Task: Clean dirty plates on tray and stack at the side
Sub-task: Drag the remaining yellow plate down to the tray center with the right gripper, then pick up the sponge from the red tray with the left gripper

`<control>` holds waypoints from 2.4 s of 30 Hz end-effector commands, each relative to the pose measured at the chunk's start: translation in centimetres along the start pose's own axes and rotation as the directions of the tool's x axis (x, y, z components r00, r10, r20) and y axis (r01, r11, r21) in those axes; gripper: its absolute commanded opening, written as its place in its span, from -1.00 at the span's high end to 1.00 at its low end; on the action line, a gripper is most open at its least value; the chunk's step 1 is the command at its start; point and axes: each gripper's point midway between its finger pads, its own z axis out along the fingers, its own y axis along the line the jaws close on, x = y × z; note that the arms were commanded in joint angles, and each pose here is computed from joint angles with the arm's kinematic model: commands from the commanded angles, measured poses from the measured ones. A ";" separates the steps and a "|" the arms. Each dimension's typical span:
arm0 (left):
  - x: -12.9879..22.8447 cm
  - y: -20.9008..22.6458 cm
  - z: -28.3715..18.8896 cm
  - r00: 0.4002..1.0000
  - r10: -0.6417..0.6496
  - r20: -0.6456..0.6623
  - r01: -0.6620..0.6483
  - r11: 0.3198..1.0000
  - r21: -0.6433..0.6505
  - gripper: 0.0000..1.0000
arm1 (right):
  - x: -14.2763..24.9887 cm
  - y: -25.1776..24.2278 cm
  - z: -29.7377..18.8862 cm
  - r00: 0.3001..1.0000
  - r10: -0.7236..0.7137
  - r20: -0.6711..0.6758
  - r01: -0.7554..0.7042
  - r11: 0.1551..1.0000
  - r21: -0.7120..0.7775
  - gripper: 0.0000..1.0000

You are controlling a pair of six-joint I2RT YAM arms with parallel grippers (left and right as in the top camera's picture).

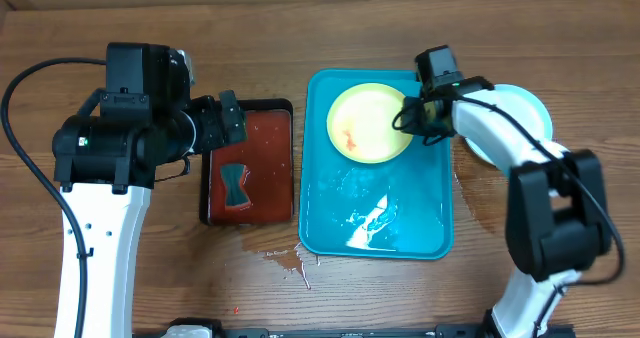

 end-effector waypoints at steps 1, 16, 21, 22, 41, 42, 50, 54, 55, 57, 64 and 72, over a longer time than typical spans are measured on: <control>-0.3 -0.4 -0.6 1.000 0.012 0.018 -0.012 1.000 0.016 -0.99 | -1.5 0.6 -7.2 0.992 0.035 0.123 -0.031 0.999 -0.033 0.92; 0.5 -1.5 -0.7 1.000 0.007 -0.020 -0.006 0.997 0.081 -1.00 | 10.7 0.6 -3.9 0.975 0.194 -0.108 -0.190 0.981 0.044 0.92; 1.1 -1.9 -0.1 0.998 0.007 -0.064 0.000 0.994 0.107 -0.99 | 12.8 0.1 -1.3 0.972 0.201 -0.120 -0.201 0.980 0.014 0.81; 1.3 -1.5 0.2 0.997 0.008 -0.073 -0.001 0.996 0.090 -1.00 | 12.7 0.3 -1.3 0.980 0.159 -0.121 -0.161 0.987 0.000 0.68; 12.0 9.0 18.6 0.890 -0.089 -0.447 -0.064 0.947 -0.315 -0.16 | 9.4 0.9 -8.8 0.998 -0.014 0.054 0.017 0.998 -0.054 0.48; 12.3 9.3 19.5 0.883 -0.093 -0.460 -0.067 0.945 -0.320 0.00 | 9.6 0.8 -8.8 0.999 -0.015 0.049 0.017 0.999 -0.046 0.47; 13.6 10.2 23.2 0.855 -0.111 -0.506 -0.075 0.940 -0.333 0.91 | 9.3 -1.3 -8.7 0.998 -0.005 0.067 0.001 0.998 0.055 0.39; 13.0 9.7 22.5 0.856 -0.110 -0.506 -0.073 0.942 -0.328 0.91 | 8.8 -3.1 -8.1 0.994 0.092 0.056 -0.097 0.992 0.080 0.35; 12.7 9.5 22.1 0.857 -0.108 -0.504 -0.074 0.942 -0.327 0.92 | 8.7 -3.6 -7.8 0.992 0.118 0.051 -0.122 0.989 0.084 0.35; 11.6 8.9 21.0 0.864 -0.095 -0.494 -0.077 0.945 -0.317 0.92 | 8.7 -3.9 -7.1 0.989 0.146 0.011 -0.146 0.988 0.048 0.34; 7.1 6.4 16.4 0.918 -0.022 -0.395 -0.089 0.961 -0.261 0.91 | 10.5 -0.5 -5.3 0.992 -0.042 -0.120 0.021 0.985 -0.172 0.26; 5.3 4.6 11.9 0.943 0.020 -0.331 -0.099 0.970 -0.224 0.91 | 11.0 -2.2 -1.5 0.998 -0.012 -0.068 0.010 1.000 -0.024 0.17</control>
